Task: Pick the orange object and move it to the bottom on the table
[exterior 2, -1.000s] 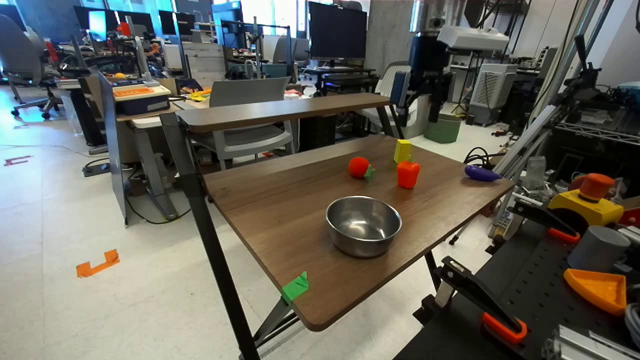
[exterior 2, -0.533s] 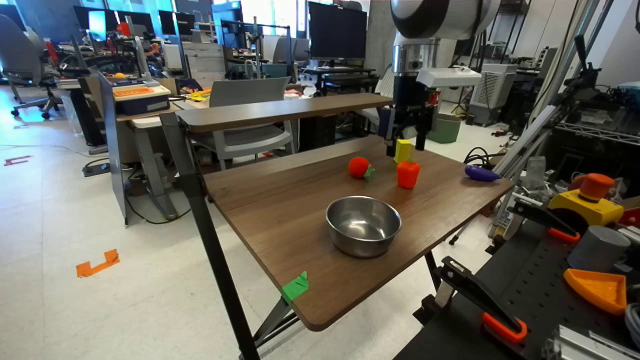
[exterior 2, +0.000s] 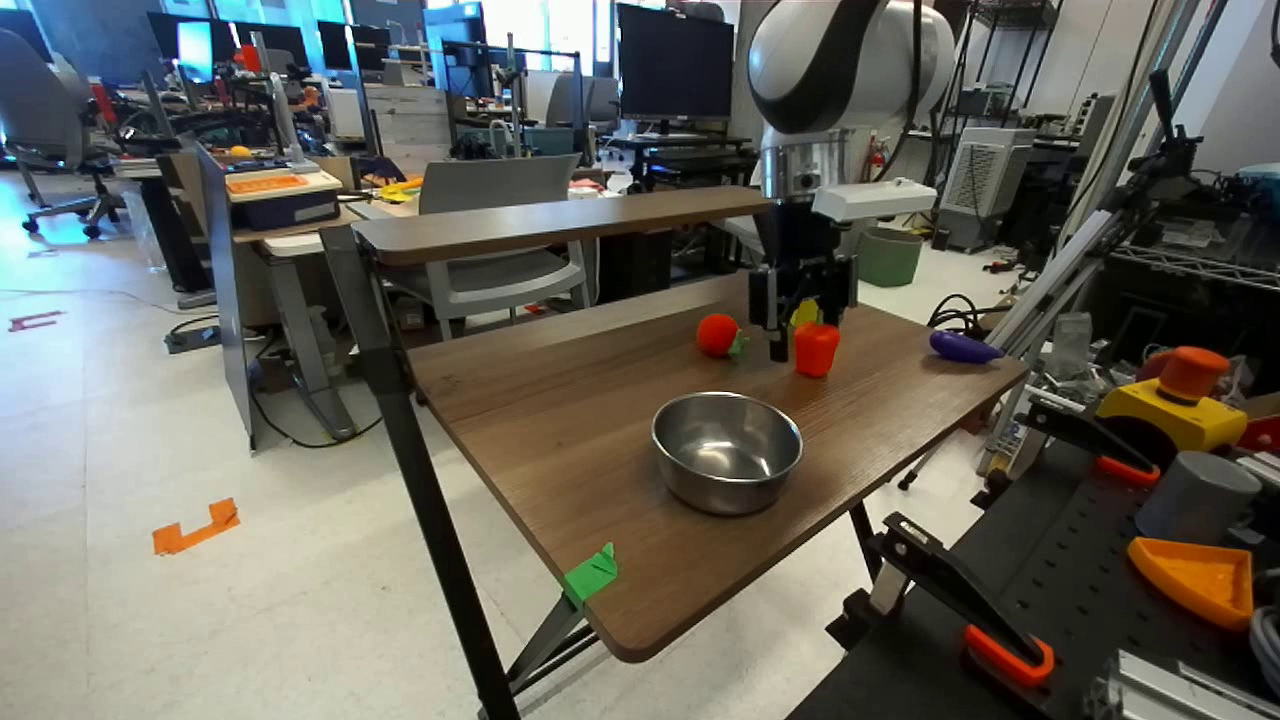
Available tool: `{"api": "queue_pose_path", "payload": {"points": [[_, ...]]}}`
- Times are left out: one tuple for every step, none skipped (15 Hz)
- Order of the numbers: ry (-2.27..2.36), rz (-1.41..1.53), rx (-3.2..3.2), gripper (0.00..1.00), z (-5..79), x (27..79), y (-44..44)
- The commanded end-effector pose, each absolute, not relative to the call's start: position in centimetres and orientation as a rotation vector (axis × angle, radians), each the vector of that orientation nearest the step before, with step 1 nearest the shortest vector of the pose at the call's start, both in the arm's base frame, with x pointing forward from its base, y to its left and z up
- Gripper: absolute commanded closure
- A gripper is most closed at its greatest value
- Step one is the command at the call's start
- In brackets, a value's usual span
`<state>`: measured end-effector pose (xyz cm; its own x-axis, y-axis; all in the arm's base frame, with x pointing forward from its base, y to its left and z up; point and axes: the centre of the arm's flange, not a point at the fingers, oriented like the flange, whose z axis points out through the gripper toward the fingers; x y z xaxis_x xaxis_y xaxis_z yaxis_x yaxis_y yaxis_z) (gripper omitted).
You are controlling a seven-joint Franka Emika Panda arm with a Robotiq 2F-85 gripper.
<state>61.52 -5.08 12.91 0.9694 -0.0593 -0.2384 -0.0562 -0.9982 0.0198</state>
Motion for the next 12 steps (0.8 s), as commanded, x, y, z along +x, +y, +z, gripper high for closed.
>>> {"api": "queue_pose_path", "payload": {"points": [[-0.072, -0.416, 3.1, 0.44, 12.9, 62.7, -4.9], [-0.079, -0.428, 3.099, 0.51, 13.0, 62.8, -5.0], [-0.097, -0.44, 3.093, 0.6, 13.2, 62.8, -5.0], [-0.135, -0.456, 3.084, 0.66, 13.6, 62.8, -5.0], [-0.165, -0.473, 3.076, 0.73, 14.0, 62.7, -5.1], [-0.194, -0.485, 3.072, 0.78, 14.7, 62.5, -5.3], [-0.21, -0.497, 3.073, 0.78, 15.5, 62.1, -5.4], [-0.222, -0.507, 3.076, 0.78, 16.2, 61.7, -5.5], [-0.22, -0.519, 3.088, 0.78, 17.0, 60.8, -5.6], [-0.214, -0.535, 3.091, 0.78, 17.2, 60.2, -5.6], [-0.198, -0.563, 3.086, 0.78, 16.7, 59.3, -5.5], [-0.183, -0.588, 3.078, 0.78, 16.2, 58.5, -5.3]]}}
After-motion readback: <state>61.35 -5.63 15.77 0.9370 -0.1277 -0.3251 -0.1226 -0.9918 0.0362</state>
